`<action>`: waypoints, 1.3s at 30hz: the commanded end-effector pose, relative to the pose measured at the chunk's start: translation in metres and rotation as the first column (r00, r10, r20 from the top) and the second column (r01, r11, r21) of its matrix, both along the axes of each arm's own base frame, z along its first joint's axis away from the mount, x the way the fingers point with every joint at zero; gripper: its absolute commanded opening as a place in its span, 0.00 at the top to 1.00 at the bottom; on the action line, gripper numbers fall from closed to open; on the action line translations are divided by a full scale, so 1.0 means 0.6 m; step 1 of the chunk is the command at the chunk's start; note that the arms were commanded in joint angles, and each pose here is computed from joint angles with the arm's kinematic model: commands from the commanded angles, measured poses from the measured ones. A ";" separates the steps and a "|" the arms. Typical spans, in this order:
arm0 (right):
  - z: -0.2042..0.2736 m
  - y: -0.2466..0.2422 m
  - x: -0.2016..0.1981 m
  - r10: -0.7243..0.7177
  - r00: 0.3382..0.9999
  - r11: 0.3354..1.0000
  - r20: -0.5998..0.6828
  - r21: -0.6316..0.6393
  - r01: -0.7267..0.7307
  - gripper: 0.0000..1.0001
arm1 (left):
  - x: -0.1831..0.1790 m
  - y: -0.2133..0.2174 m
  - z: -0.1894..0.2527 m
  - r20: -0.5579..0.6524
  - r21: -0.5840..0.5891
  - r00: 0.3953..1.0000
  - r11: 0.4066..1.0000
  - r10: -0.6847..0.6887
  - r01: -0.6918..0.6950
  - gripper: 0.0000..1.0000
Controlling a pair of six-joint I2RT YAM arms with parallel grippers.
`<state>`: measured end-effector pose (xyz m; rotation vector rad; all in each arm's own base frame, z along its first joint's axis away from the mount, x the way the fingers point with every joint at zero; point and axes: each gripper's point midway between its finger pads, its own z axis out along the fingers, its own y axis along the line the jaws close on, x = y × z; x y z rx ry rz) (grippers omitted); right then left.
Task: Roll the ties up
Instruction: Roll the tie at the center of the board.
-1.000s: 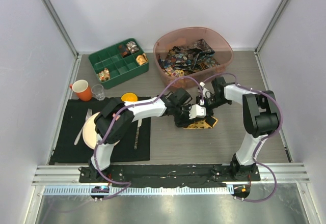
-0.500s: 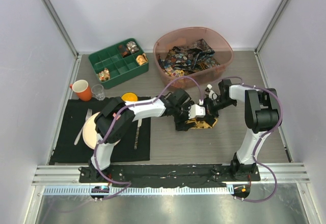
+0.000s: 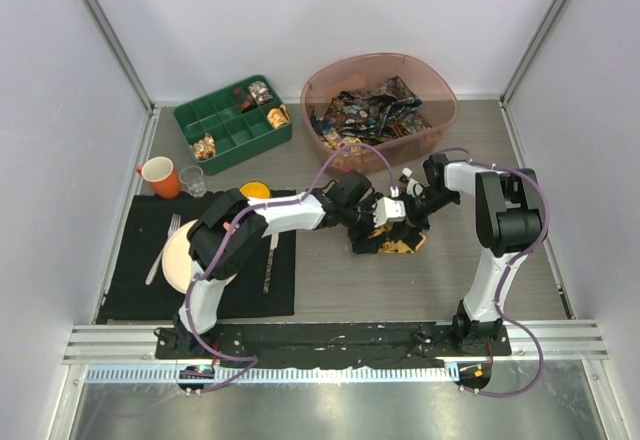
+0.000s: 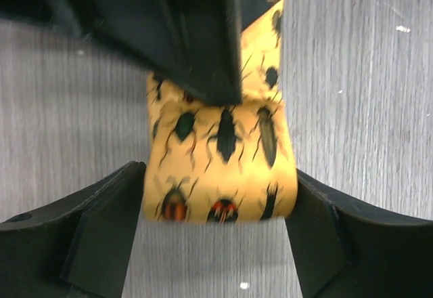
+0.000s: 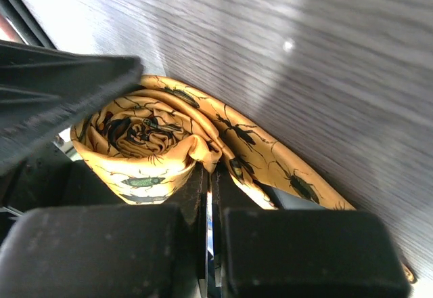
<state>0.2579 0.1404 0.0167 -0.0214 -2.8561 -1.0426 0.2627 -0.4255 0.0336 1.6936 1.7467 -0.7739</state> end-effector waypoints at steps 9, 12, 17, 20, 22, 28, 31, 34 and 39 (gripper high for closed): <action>-0.090 -0.013 0.045 0.145 0.984 0.969 0.106 -0.217 -0.119 0.99 | 0.003 -0.033 -0.014 -0.022 -0.078 0.999 0.996 -0.036 0.034 0.37; -0.089 -0.007 0.047 0.143 0.983 0.973 0.113 -0.198 -0.118 0.99 | 0.003 -0.027 -0.022 -0.023 -0.048 0.999 0.998 -0.033 0.032 0.50; -0.062 -0.011 0.064 0.161 0.970 0.971 0.180 -0.203 -0.124 0.96 | -0.007 0.010 -0.029 -0.007 0.026 1.000 0.999 -0.030 0.031 0.71; -0.026 -0.010 0.071 0.148 0.969 0.981 0.198 -0.155 -0.118 0.89 | -0.008 0.043 -0.045 -0.001 0.121 1.000 0.992 0.025 -0.025 0.75; 0.018 -0.006 0.075 0.122 0.964 0.990 0.237 -0.099 -0.101 0.77 | -0.007 0.067 -0.060 0.009 0.195 0.998 0.979 0.062 -0.062 0.76; 0.087 0.006 0.049 0.063 0.969 0.994 0.237 0.076 -0.083 0.55 | -0.015 0.088 -0.082 0.017 0.266 0.997 0.961 0.074 -0.075 0.76; 0.095 0.025 0.035 0.032 0.978 0.984 0.207 0.164 -0.067 0.50 | -0.013 0.086 -0.088 0.015 0.275 0.997 0.959 0.069 -0.071 0.75; 0.097 0.048 0.028 0.024 0.981 0.975 0.194 0.210 -0.065 0.49 | -0.008 0.077 -0.087 0.018 0.277 0.998 0.959 0.060 -0.062 0.71; 0.065 0.045 0.035 0.033 0.979 0.989 0.202 0.136 -0.061 0.55 | -0.007 0.070 -0.083 0.017 0.269 0.999 0.961 0.052 -0.055 0.67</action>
